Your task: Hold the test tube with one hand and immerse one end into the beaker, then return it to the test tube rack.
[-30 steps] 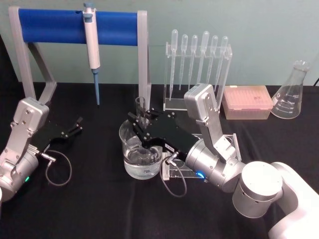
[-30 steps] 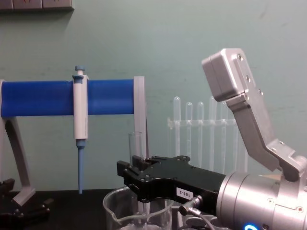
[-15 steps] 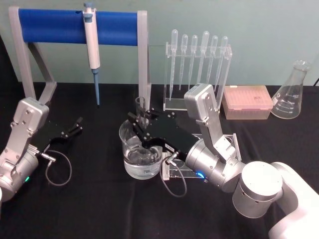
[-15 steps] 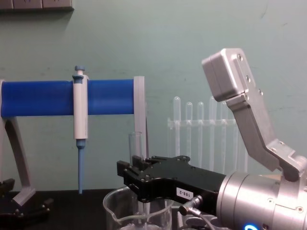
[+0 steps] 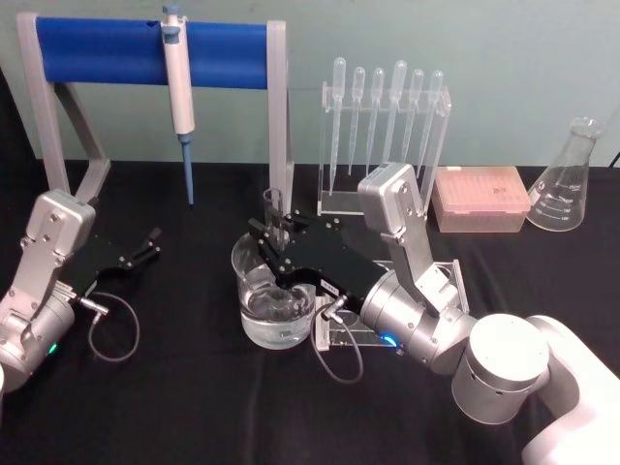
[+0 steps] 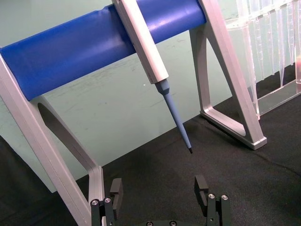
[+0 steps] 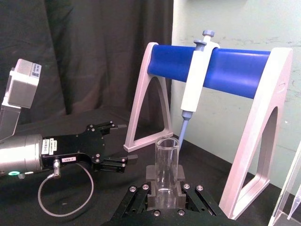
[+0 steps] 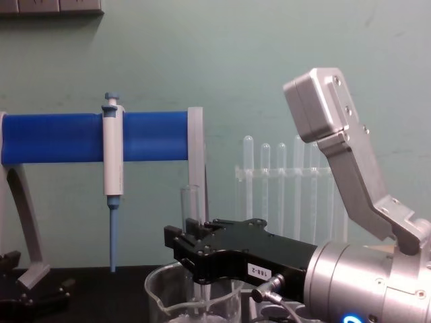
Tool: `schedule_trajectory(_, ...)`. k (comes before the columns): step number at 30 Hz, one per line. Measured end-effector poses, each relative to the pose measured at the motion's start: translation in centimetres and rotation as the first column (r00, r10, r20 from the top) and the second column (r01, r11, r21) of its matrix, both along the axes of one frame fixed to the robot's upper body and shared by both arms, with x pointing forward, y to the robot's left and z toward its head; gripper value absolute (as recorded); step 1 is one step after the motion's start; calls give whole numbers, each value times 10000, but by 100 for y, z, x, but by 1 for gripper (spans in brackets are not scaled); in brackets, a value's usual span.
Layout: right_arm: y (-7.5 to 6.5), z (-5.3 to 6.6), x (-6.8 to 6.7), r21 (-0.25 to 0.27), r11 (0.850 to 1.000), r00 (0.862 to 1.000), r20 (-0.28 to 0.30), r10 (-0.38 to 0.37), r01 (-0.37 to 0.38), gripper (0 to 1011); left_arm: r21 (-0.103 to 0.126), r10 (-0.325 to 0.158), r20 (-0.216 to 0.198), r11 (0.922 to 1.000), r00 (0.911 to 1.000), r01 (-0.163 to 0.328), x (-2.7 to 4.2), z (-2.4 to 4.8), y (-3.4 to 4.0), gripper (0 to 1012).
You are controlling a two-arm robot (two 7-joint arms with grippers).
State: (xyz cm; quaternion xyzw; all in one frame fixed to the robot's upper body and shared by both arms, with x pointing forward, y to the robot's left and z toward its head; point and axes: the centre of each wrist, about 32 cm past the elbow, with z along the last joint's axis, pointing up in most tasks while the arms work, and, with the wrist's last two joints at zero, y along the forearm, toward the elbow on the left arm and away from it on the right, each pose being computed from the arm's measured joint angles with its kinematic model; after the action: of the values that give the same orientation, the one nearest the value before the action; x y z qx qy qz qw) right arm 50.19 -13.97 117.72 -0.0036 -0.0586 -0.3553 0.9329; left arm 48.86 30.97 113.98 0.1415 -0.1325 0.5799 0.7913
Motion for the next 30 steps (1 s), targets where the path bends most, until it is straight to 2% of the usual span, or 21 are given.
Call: schedule_trajectory(30,0,0,0,0,10000,10000,-1,0,0,225,0,0,-1,10000,10000,0,0,0,0,1000)
